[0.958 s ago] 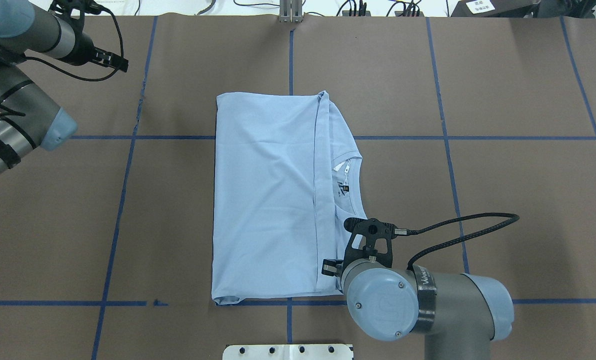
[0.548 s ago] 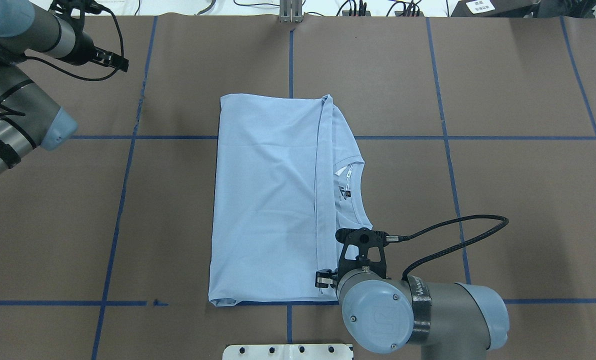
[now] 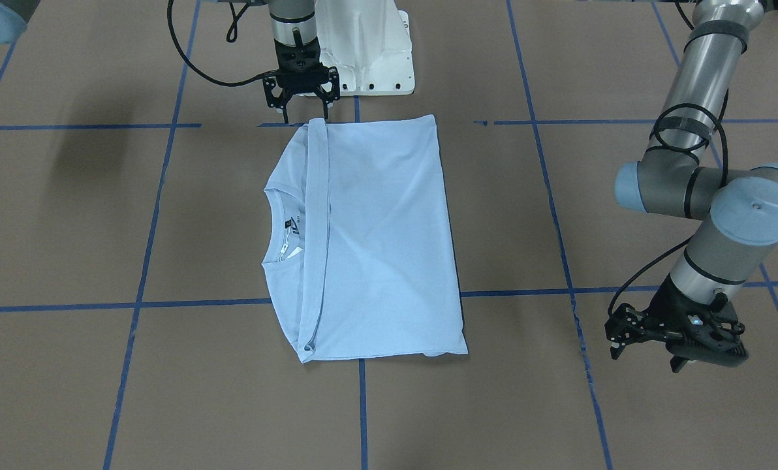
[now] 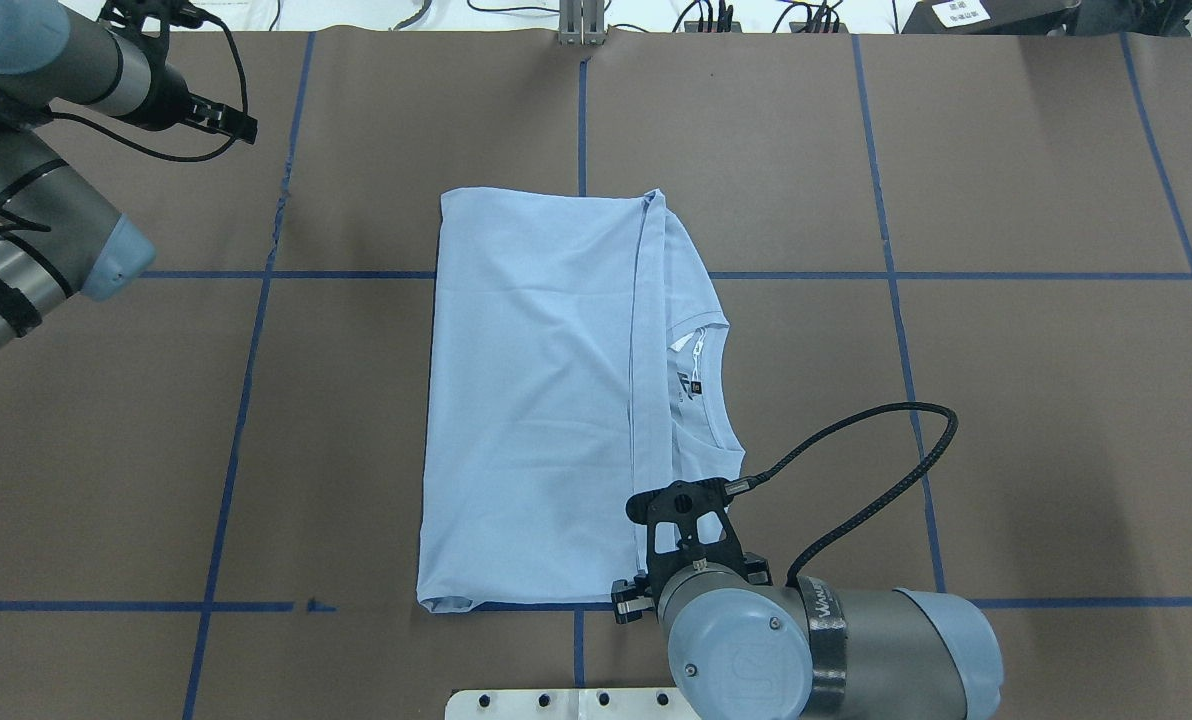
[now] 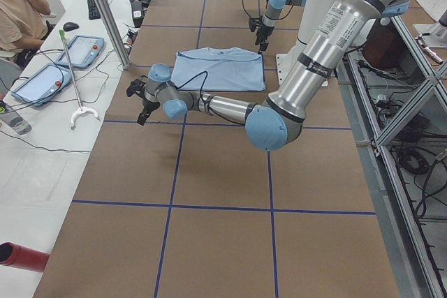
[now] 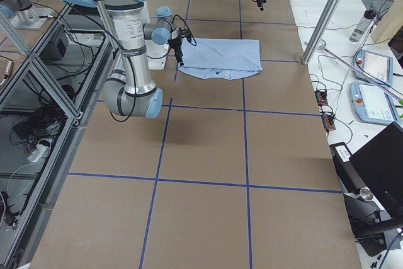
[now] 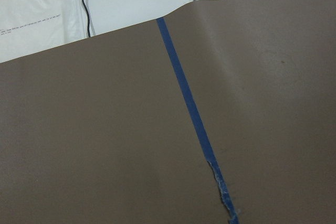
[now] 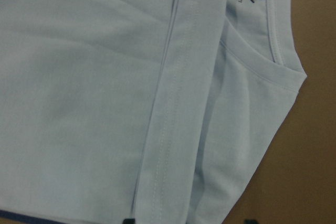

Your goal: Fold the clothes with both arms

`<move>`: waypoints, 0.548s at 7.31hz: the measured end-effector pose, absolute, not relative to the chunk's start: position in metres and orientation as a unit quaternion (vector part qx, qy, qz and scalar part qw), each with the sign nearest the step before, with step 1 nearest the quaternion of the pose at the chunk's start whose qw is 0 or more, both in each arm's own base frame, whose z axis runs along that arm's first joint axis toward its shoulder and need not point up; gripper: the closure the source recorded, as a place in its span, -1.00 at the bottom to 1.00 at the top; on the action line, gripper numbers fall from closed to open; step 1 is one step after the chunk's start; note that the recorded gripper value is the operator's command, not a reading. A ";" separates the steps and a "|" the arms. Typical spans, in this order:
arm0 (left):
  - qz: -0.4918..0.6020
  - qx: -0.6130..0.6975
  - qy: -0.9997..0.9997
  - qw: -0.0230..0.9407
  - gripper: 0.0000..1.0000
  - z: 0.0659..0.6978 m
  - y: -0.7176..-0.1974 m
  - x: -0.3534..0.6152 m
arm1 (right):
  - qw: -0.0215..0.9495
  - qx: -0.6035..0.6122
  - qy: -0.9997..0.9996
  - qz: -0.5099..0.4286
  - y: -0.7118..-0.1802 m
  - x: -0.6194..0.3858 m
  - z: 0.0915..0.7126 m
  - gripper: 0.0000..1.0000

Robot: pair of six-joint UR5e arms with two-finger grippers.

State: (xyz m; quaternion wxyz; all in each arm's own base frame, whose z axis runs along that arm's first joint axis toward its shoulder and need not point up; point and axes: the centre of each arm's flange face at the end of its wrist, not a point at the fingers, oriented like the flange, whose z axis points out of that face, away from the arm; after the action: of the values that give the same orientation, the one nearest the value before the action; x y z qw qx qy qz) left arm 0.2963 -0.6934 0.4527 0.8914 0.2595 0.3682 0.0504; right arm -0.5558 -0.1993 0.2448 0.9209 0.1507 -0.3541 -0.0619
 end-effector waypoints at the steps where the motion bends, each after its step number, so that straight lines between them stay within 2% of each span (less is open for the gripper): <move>1: 0.050 0.260 0.368 0.891 -1.00 0.453 -0.693 0.296 | 0.919 0.161 -0.348 -0.094 -0.195 -0.559 0.246 -0.11; 4: 0.050 0.260 0.369 0.891 -1.00 0.451 -0.693 0.296 | 0.916 0.175 -0.331 -0.141 -0.191 -0.568 0.253 -0.06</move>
State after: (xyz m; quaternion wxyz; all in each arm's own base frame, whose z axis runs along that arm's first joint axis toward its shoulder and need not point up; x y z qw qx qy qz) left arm 0.2962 -0.6934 0.4513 0.8908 0.2604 0.3689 0.0504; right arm -0.5680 -0.1913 0.2533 0.9165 0.1745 -0.3314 -0.1408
